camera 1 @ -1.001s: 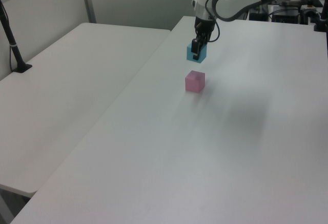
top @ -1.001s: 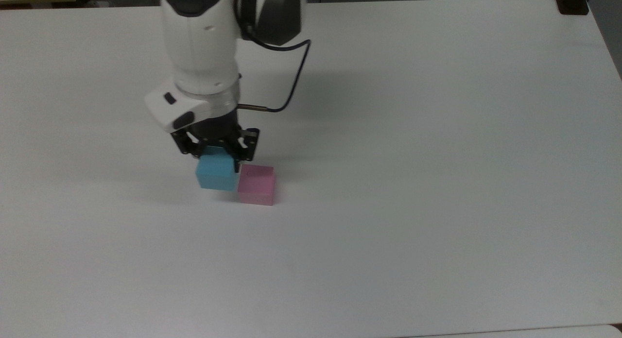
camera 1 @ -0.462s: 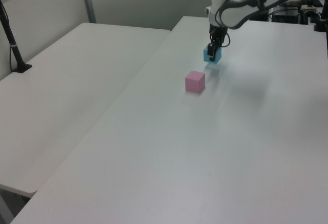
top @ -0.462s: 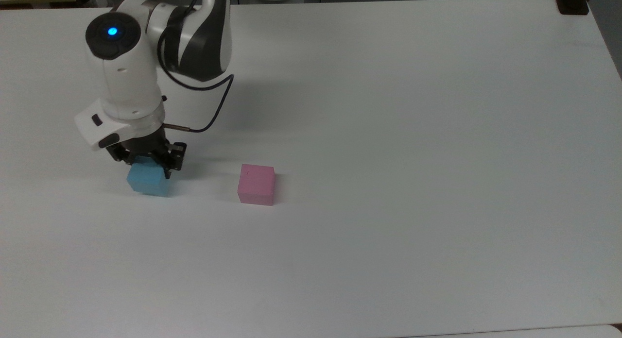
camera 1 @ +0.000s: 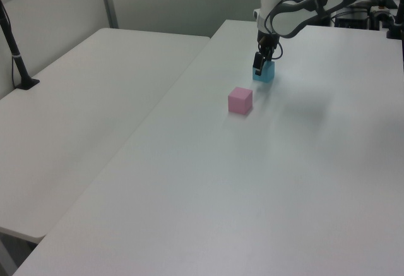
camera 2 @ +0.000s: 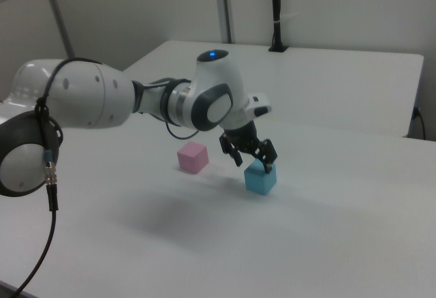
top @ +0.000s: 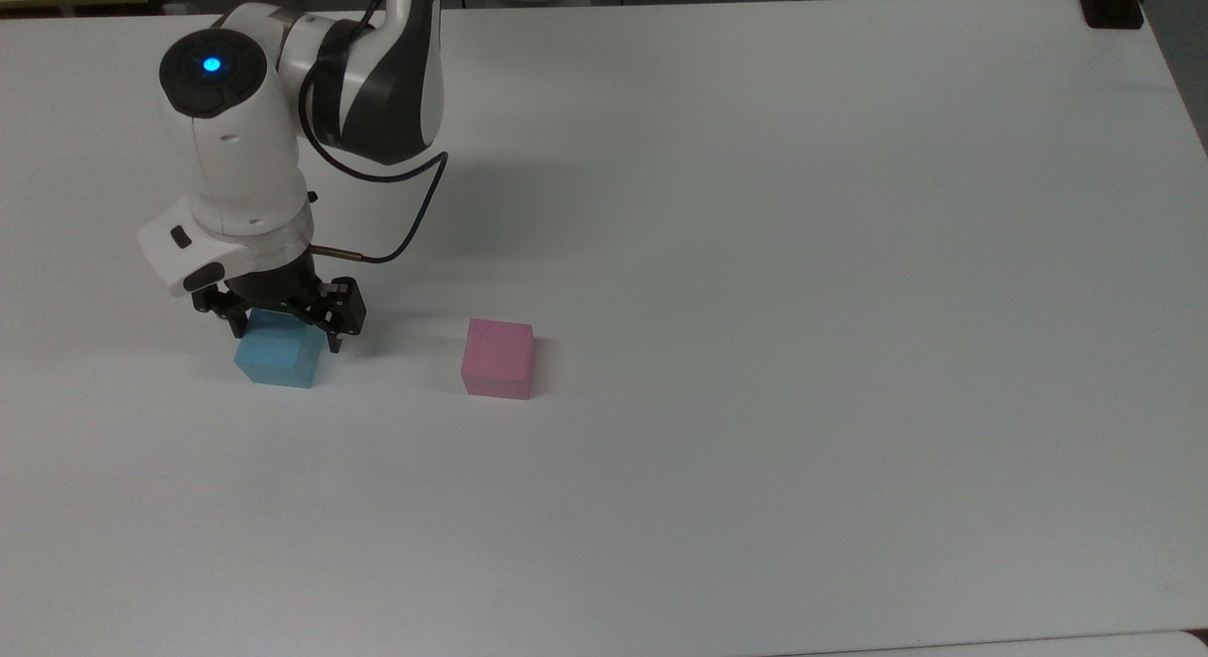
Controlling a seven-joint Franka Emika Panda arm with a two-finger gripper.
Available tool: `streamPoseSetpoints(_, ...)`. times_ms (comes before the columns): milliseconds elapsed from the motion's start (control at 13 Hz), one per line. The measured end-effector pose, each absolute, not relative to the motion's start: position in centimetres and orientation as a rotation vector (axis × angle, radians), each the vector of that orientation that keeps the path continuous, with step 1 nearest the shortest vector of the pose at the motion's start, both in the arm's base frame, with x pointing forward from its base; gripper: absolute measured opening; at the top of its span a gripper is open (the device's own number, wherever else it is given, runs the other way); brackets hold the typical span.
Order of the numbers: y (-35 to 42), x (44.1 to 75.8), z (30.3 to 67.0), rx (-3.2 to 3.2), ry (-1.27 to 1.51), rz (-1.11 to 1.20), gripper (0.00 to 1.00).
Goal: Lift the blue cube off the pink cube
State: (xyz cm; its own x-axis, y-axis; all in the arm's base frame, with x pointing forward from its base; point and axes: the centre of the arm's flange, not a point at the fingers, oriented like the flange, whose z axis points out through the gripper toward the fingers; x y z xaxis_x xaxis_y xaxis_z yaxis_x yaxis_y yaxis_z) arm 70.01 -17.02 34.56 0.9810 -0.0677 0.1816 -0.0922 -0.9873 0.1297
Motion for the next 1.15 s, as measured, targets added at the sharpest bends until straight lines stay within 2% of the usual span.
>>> streamPoseSetpoints(154,-15.6,70.0,37.8,2.987,-0.097,0.293,1.00)
streamPoseSetpoints(385,-10.4,67.9,45.6,3.012,-0.112,0.199,1.00)
streamPoseSetpoints(539,-5.9,66.3,49.2,3.023,-0.186,0.144,1.00)
streamPoseSetpoints(924,1.4,62.2,54.2,3.028,-0.147,-0.003,1.00)
streamPoseSetpoints(1155,2.4,60.8,55.7,3.027,-0.127,-0.043,1.00)
